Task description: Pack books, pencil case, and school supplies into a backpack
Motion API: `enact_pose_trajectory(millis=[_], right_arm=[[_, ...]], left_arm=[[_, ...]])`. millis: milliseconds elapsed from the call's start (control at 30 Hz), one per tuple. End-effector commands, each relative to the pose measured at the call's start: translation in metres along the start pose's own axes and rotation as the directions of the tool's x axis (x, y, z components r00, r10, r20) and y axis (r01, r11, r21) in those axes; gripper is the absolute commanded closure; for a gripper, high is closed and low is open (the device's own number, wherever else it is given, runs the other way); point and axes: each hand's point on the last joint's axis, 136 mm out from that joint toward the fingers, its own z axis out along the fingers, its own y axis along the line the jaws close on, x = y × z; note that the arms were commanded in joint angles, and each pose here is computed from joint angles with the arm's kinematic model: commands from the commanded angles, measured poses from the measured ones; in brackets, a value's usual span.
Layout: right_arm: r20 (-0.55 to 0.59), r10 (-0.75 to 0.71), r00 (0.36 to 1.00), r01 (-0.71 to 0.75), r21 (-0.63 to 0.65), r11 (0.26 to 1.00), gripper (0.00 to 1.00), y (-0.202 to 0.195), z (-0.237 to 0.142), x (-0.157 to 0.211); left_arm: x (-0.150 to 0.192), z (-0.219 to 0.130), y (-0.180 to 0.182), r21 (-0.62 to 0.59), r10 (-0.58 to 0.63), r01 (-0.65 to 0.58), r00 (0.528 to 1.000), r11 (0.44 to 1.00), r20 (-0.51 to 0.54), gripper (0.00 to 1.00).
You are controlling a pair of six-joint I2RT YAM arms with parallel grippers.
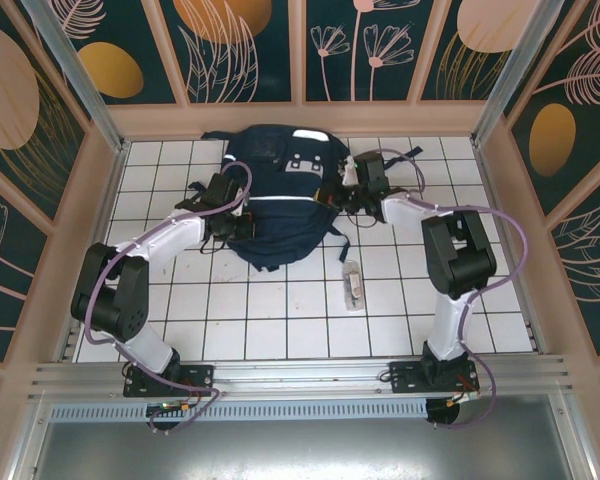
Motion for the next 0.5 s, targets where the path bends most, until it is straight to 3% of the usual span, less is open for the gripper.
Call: enact_pose_trajectory(millis=[0,33,200,300,467], right_arm=[[0.108,-0.116,0.987,0.109,0.064,0.992,1.00,-0.012,0.006,-0.056],[0.117,-0.104,0.988,0.098,0.053,0.994,0.99,-0.010,0.012,-0.064],[0.162,-0.055,0.985,0.062,-0.033,0.998,0.63,0.014,0.018,-0.091],[0.192,-0.060,0.980,0.061,-0.004,0.998,0.57,0.023,0.001,-0.097],[0.208,-0.062,0.976,0.050,0.061,0.997,0.55,0.032,-0.043,-0.077]], left_arm=[[0.026,-0.021,-0.024,0.099,0.017,-0.011,0.998,0.995,-0.062,1.00],[0.030,-0.023,-0.038,0.135,0.031,-0.021,0.997,0.991,-0.071,1.00],[0.039,-0.023,-0.113,0.356,0.050,-0.014,0.995,0.934,-0.091,1.00],[0.027,-0.020,-0.143,0.449,0.023,0.009,0.998,0.893,-0.065,1.00],[-0.008,-0.015,-0.165,0.471,0.032,-0.028,0.999,0.882,-0.001,1.00]])
